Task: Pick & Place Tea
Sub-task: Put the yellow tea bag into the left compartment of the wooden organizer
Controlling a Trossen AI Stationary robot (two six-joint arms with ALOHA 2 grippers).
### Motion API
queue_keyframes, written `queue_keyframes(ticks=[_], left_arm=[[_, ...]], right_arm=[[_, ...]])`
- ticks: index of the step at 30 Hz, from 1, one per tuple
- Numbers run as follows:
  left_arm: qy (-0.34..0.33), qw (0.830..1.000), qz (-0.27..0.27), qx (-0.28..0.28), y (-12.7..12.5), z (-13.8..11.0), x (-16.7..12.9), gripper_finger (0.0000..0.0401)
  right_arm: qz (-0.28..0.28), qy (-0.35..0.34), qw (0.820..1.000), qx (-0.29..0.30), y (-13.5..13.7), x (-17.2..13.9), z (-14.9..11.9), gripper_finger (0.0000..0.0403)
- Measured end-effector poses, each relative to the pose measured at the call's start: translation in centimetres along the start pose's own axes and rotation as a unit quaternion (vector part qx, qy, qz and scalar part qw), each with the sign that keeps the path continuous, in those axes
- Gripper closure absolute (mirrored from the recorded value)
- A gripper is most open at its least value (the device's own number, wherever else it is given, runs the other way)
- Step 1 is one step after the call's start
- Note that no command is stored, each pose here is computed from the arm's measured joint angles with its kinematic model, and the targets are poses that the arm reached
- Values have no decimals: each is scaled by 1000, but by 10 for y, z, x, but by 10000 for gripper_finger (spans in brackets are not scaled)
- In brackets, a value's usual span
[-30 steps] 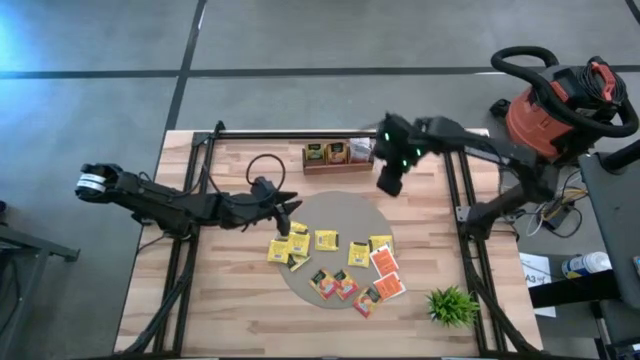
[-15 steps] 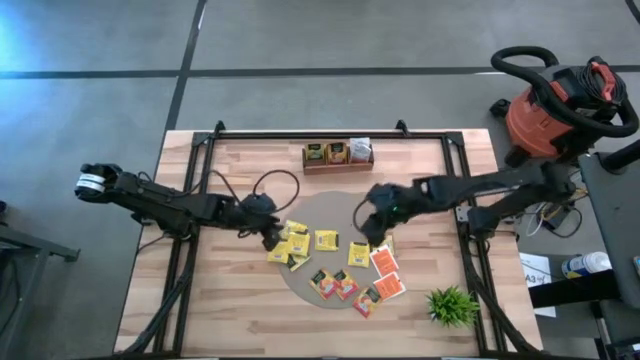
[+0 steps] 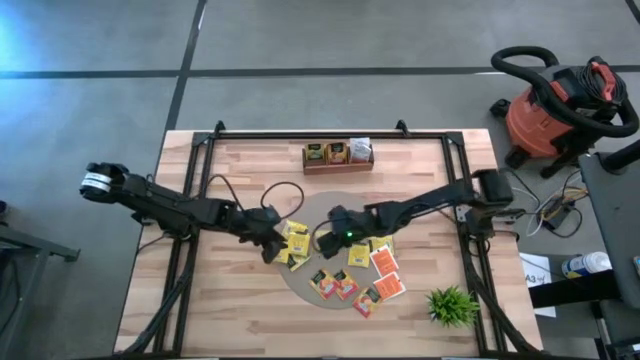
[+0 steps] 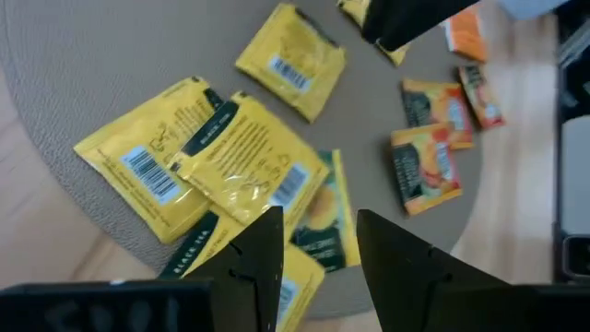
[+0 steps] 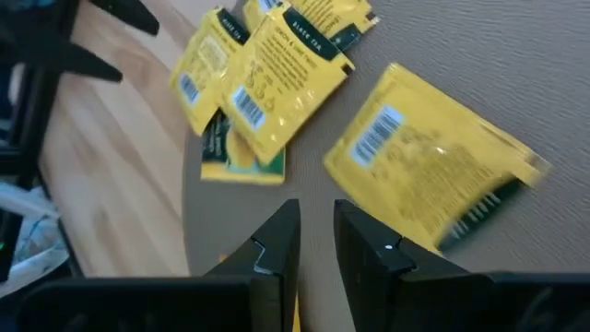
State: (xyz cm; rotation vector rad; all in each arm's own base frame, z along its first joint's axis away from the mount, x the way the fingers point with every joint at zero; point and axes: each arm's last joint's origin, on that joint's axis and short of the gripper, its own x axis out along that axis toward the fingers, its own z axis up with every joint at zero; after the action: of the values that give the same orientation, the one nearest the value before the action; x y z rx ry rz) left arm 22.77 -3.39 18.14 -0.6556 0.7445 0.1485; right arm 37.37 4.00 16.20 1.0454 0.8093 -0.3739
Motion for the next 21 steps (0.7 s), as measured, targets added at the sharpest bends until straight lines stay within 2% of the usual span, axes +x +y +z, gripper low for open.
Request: queue_keyframes(ticks=[6, 11, 21], left_arm=[[37, 999, 35, 12, 9, -9, 25, 268], [48, 998, 26, 11, 11, -14, 45, 268], [59, 997, 38, 7, 16, -18, 57, 268]], right_arm=[[5, -3, 1000, -10, 16, 29, 13, 335], [6, 10, 1000, -18, 21, 49, 24, 335], [-13, 26, 1000, -10, 13, 54, 25, 335]])
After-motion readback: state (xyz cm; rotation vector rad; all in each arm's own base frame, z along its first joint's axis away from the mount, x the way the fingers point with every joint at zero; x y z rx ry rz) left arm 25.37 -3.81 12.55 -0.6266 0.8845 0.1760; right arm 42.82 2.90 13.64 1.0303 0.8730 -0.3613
